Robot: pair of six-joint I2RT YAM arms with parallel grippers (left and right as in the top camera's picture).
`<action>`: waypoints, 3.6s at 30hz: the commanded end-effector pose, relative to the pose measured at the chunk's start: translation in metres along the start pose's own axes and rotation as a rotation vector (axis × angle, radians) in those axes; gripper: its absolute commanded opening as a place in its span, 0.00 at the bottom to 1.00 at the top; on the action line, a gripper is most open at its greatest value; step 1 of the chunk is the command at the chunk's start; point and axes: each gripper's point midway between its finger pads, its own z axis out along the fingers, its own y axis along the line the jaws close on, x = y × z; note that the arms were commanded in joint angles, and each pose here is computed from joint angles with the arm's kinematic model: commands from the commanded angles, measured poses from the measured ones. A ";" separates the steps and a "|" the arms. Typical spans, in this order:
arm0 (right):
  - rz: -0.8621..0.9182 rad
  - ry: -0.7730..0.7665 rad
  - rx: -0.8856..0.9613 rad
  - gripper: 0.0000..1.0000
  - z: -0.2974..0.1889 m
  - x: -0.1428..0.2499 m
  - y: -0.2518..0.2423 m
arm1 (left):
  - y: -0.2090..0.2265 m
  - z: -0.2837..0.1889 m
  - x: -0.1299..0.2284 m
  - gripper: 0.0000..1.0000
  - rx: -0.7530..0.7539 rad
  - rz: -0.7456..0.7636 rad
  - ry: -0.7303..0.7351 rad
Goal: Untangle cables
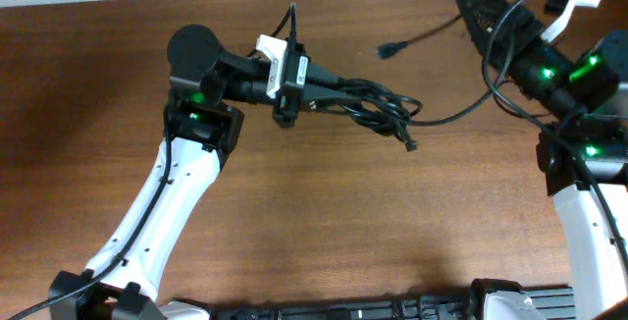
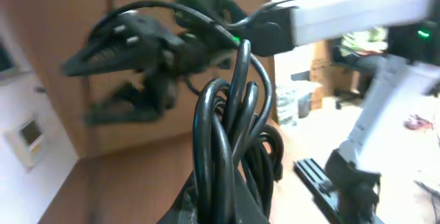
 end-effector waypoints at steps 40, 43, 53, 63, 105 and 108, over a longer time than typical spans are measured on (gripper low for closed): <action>-0.395 0.047 -0.125 0.99 -0.004 0.005 0.032 | 0.054 -0.011 -0.018 0.00 -0.318 0.070 -0.047; -0.421 -0.063 0.049 0.99 -0.008 -0.024 0.021 | 0.070 -0.017 -0.020 0.00 -0.415 0.011 -0.069; -1.158 0.208 -0.188 0.99 0.002 0.058 0.064 | 0.064 -0.001 -0.021 0.00 -0.395 -0.009 -0.081; -1.205 0.237 -0.311 0.14 0.007 0.086 0.087 | 0.049 0.009 -0.021 0.04 -0.303 -0.004 -0.076; -1.140 0.163 0.080 0.04 0.015 0.044 0.040 | 0.056 -0.035 -0.070 0.00 -0.345 -0.194 -0.258; -1.135 0.164 0.122 0.04 0.015 0.041 0.033 | 0.064 -0.055 -0.069 0.00 -0.398 -0.179 -0.254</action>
